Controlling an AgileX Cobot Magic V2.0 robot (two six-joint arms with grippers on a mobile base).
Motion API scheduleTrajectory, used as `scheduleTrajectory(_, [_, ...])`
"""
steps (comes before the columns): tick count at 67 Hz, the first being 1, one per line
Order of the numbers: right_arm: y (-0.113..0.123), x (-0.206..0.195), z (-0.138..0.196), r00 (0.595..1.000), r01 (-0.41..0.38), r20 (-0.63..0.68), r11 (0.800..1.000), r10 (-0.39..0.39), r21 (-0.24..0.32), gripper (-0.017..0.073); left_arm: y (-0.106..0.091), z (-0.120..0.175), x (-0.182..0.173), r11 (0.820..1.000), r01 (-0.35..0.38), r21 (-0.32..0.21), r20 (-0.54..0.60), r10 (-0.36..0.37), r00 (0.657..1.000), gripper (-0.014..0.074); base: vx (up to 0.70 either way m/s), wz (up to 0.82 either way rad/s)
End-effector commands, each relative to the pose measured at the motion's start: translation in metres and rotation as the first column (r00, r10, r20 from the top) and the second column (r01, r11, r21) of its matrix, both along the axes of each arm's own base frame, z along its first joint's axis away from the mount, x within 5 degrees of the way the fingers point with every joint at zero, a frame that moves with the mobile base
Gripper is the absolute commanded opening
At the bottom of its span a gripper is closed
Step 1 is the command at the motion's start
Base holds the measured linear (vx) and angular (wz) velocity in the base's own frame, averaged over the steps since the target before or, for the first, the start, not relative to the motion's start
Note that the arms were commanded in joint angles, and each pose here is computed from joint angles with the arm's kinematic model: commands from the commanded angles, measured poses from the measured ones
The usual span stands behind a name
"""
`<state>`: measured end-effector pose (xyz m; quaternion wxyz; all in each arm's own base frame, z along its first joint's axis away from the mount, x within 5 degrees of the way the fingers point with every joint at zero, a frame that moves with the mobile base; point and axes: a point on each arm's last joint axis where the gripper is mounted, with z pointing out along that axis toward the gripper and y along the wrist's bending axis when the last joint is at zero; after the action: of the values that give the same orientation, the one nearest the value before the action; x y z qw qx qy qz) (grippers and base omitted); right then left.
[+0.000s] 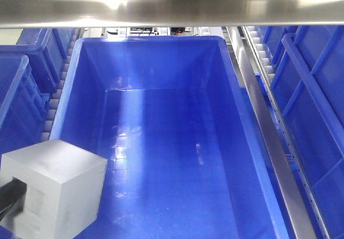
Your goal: Sort gray base to blue bin
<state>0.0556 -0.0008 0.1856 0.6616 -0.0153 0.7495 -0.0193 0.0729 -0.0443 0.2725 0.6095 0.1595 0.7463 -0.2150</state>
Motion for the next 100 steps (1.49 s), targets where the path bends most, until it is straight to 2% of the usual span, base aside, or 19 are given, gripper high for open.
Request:
scheduleTrajectory(1, [0.000, 0.000, 0.005, 0.997, 0.002, 0.075, 1.000, -0.001, -0.015, -0.0005, -0.003, 0.019, -0.001, 0.996, 0.037, -0.076, 0.100, -0.029, 0.995, -0.0008, 0.00, 0.00])
scheduleTrajectory(28, [0.000, 0.000, 0.005, 0.997, 0.002, 0.075, 1.000, -0.001, -0.015, -0.0005, -0.004, 0.021, -0.001, 0.995, 0.044, -0.088, 0.114, -0.034, 0.993, -0.0008, 0.00, 0.00])
scheduleTrajectory(42, [0.000, 0.000, 0.005, 0.997, 0.002, 0.075, 1.000, -0.001, -0.015, -0.0005, -0.014, 0.040, 0.004, 0.978, 0.113, -0.174, 0.227, -0.072, 0.971, -0.0004, 0.00, 0.00])
scheduleTrajectory(49, [0.000, 0.000, 0.005, 0.997, 0.002, 0.075, 1.000, -0.001, -0.015, -0.0005, -0.028, 0.056, 0.026, 0.986, 0.096, -0.134, 0.165, -0.073, 0.984, -0.0002, 0.00, 0.00])
scheduleTrajectory(57, [0.000, 0.000, 0.005, 0.997, 0.002, 0.075, 1.000, -0.001, -0.015, -0.0005, -0.053, 0.070, 0.065, 0.998, 0.067, 0.007, 0.078, -0.067, 0.995, 0.0000, 0.00, 0.00])
scheduleTrajectory(61, [0.000, 0.000, 0.005, 0.997, 0.002, 0.075, 1.000, -0.001, -0.015, -0.0005, -0.069, 0.077, 0.090, 0.997, 0.055, 0.060, 0.033, -0.057, 0.998, 0.0000, 0.00, 0.00])
scheduleTrajectory(67, [0.000, 0.000, 0.005, 0.997, 0.002, 0.075, 1.000, -0.001, -0.015, -0.0005, -0.087, 0.084, 0.120, 0.994, 0.038, 0.102, -0.032, -0.035, 0.999, 0.0002, 0.00, 0.00])
scheduleTrajectory(74, [0.000, 0.000, 0.005, 0.997, 0.002, 0.075, 1.000, -0.001, -0.015, -0.0005, -0.109, 0.075, 0.155, 0.986, 0.022, 0.164, -0.139, 0.001, 0.990, 0.0003, 0.00, 0.00])
scheduleTrajectory(85, [0.000, 0.000, 0.005, 0.997, 0.003, 0.074, 1.000, -0.001, -0.015, -0.0005, -0.137, 0.054, 0.195, 0.980, 0.018, 0.200, -0.234, 0.030, 0.972, 0.0003, 0.00, 0.00])
scheduleTrajectory(100, [0.000, 0.000, 0.005, 0.997, 0.003, 0.074, 1.000, -0.001, -0.015, -0.0005, -0.144, 0.026, 0.228, 0.989, -0.065, 0.135, -0.357, 0.110, 0.928, 0.0006, 0.00, 0.00])
